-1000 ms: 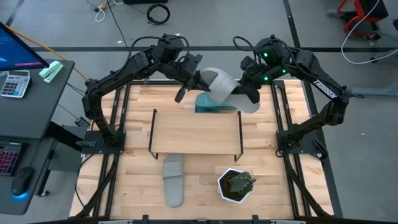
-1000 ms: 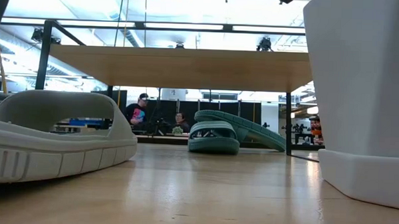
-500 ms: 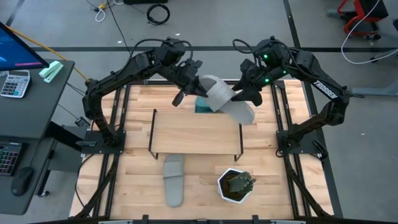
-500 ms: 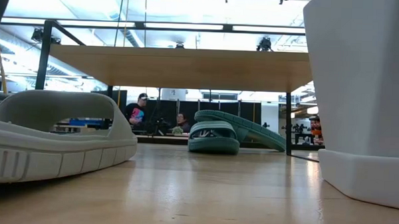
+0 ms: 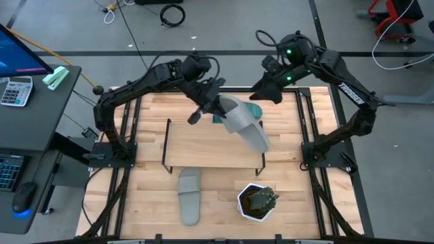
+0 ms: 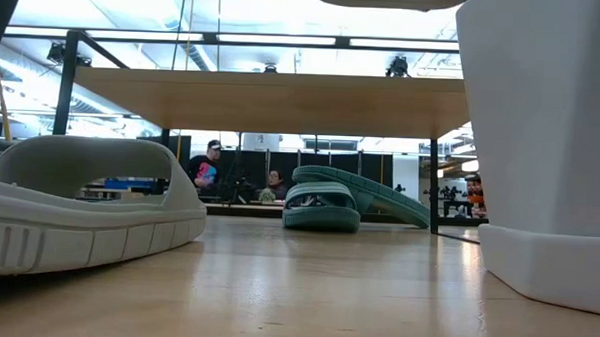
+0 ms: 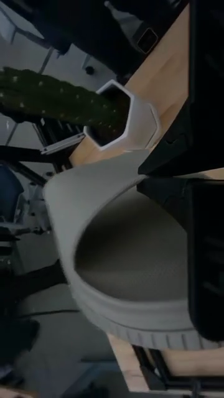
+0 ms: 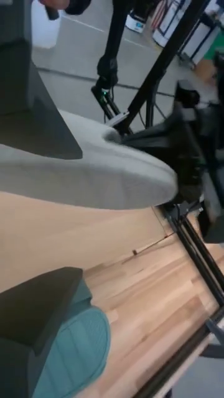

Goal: Pick and place slides into the shelf
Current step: Put the bottom gray slipper on the shelf

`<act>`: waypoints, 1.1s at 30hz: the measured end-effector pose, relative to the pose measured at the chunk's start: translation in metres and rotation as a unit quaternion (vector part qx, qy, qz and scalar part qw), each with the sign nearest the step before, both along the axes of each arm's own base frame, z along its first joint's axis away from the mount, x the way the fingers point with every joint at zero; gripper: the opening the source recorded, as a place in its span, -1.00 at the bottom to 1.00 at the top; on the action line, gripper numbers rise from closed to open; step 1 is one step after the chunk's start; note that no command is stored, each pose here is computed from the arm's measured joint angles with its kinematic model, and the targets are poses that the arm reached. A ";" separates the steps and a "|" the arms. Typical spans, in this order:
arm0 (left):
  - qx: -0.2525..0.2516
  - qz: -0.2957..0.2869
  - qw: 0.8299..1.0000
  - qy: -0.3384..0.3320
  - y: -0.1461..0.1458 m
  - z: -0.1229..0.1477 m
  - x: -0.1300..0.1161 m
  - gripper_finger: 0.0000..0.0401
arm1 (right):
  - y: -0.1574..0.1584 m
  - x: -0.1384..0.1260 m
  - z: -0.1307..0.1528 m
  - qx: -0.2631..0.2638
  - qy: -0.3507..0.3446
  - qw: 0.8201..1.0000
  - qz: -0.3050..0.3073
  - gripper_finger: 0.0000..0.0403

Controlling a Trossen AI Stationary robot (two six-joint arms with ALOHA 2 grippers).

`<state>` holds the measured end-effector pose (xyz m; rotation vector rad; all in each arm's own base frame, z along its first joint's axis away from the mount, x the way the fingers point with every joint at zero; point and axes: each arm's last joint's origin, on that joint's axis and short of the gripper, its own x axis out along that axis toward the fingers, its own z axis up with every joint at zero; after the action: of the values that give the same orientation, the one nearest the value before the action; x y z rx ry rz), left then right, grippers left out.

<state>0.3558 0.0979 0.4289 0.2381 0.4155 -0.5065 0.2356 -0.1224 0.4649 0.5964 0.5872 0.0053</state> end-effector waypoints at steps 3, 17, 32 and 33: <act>0.005 -0.008 1.000 -0.011 -0.002 -0.004 0.009 -0.98 | -0.005 0.010 -0.005 0.013 -0.001 1.000 0.008 0.50; -0.001 0.002 1.000 0.005 0.004 -0.011 0.013 -0.98 | -0.014 0.048 -0.022 0.048 -0.021 0.997 0.054 0.46; 0.000 0.000 1.000 0.004 0.003 -0.011 0.013 -0.98 | -0.017 0.070 -0.029 0.029 -0.041 0.997 0.062 0.36; 0.000 0.000 1.000 0.004 0.003 -0.011 0.013 -0.98 | -0.017 0.070 -0.029 0.028 -0.041 0.997 0.060 0.34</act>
<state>0.3686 0.1014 0.4178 0.2357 0.4242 -0.5072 0.3053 -0.1394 0.4358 0.6122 0.5443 0.1596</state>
